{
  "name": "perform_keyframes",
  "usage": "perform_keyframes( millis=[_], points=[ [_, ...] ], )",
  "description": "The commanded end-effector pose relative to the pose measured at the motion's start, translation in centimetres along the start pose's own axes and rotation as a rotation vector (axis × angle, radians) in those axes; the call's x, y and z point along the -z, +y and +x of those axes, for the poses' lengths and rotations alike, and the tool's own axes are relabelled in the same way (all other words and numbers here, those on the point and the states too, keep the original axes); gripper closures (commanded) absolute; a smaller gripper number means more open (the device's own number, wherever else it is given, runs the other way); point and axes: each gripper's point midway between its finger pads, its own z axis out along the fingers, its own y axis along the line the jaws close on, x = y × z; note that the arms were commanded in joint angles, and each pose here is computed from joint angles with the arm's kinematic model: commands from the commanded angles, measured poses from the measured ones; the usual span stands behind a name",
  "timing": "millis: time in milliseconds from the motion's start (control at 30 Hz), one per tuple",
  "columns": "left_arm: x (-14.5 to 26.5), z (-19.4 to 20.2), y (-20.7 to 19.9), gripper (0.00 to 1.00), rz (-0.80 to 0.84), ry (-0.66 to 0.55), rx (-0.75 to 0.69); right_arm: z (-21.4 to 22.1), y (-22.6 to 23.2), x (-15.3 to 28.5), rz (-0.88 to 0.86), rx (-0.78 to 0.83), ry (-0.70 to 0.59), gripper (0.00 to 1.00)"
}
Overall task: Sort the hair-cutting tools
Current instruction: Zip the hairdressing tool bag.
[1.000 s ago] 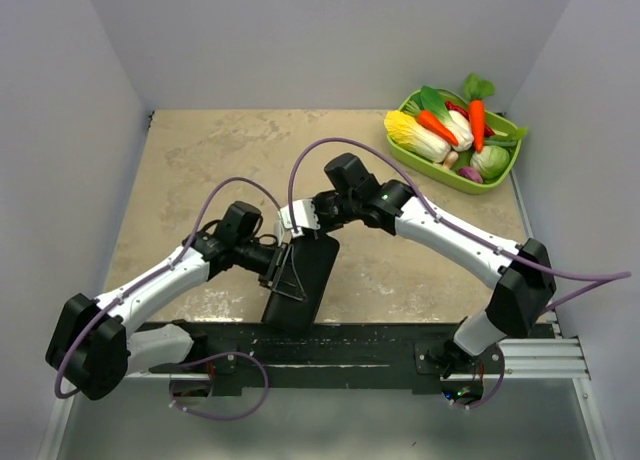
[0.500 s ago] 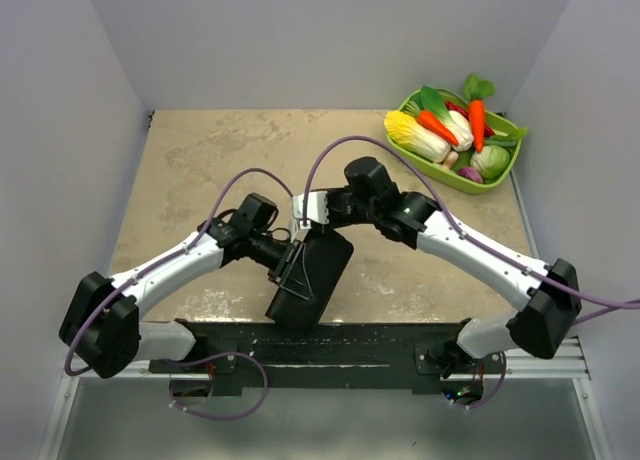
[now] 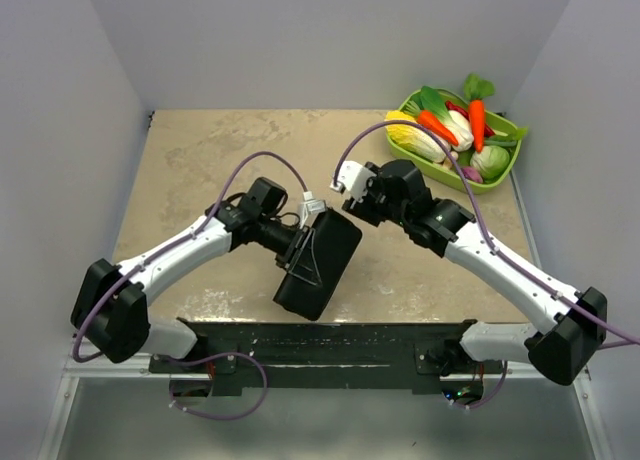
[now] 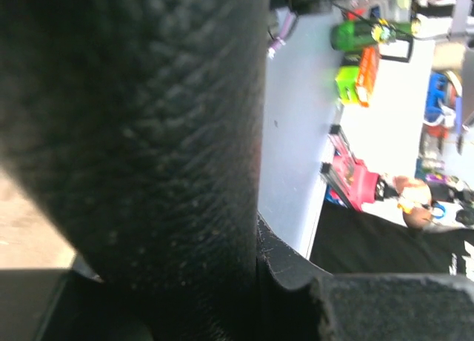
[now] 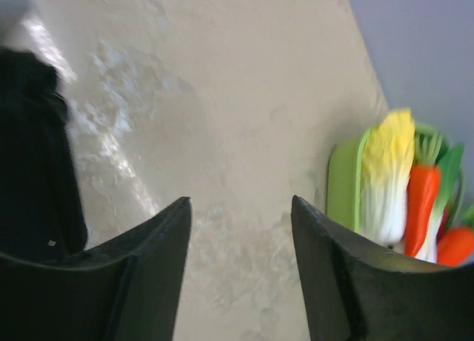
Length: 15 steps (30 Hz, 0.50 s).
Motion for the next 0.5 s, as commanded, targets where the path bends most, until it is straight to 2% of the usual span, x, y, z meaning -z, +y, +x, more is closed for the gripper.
perform_keyframes(
  millis=[0, 33, 100, 300, 467],
  points=[
    [0.4, -4.6, -0.8, 1.00, -0.039, -0.080, -0.069, 5.2, -3.0, 1.1, 0.226, -0.373, 0.156, 0.35],
    [0.2, -5.8, -0.2, 1.00, -0.052, -0.090, -0.057, 5.7, -3.7, 1.5, 0.266, -0.432, 0.162, 0.31],
    [0.1, -7.3, 0.8, 1.00, -0.078, -0.105, -0.025, 6.0, -3.2, 1.7, 0.281, -0.559, 0.160, 0.02],
    [-2.3, -12.1, 5.2, 1.00, -0.112, -0.095, 0.036, 5.8, 2.0, 1.3, 0.083, -0.755, 0.137, 0.02],
    [-4.0, -15.7, 8.8, 1.00, -0.148, -0.094, 0.066, 5.5, 2.3, 2.8, 0.095, -0.819, 0.091, 0.02]
  ],
)
